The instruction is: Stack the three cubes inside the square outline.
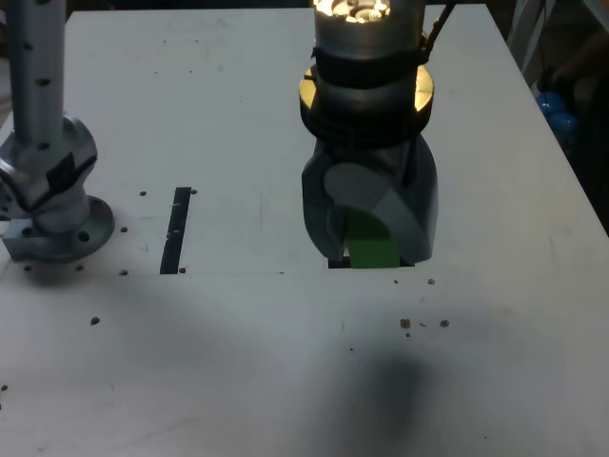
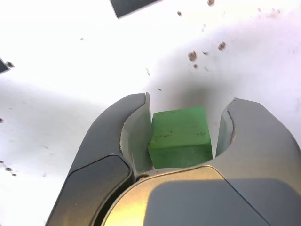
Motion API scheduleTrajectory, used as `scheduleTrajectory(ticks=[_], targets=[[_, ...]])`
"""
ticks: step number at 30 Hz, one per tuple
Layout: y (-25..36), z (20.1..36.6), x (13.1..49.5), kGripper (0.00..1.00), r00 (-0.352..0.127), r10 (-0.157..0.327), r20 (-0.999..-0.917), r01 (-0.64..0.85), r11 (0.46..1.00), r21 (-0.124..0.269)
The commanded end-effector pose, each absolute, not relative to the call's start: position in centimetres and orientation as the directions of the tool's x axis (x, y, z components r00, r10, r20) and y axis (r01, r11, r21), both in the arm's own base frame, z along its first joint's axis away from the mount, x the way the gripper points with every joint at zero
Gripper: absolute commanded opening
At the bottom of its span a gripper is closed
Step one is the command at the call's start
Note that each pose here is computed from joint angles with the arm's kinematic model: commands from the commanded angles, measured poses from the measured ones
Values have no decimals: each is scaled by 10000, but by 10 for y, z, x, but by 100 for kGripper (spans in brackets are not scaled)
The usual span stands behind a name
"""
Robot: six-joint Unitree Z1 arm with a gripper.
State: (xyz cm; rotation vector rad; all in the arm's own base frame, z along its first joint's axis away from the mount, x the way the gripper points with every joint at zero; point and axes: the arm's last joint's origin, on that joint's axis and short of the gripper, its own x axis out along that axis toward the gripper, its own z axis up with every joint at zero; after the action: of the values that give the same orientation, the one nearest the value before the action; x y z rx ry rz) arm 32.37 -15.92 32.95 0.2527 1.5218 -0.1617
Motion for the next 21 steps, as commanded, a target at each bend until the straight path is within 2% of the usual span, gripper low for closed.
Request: scheduleTrajectory(ticks=[1, 5, 9, 14, 21], targets=[[-146, 335, 323, 15, 404, 578, -9975, 2518, 9655, 661], [-112, 341, 323, 15, 224, 787, -9966, 2268, 9705, 818], [-83, 339, 325, 15, 3, 901, -9959, 1960, 9766, 884], [-67, 336, 332, 15, 27, 964, -9953, 1945, 9763, 951], [-53, 319, 347, 15, -347, 702, -9969, 2608, 9636, 588]])
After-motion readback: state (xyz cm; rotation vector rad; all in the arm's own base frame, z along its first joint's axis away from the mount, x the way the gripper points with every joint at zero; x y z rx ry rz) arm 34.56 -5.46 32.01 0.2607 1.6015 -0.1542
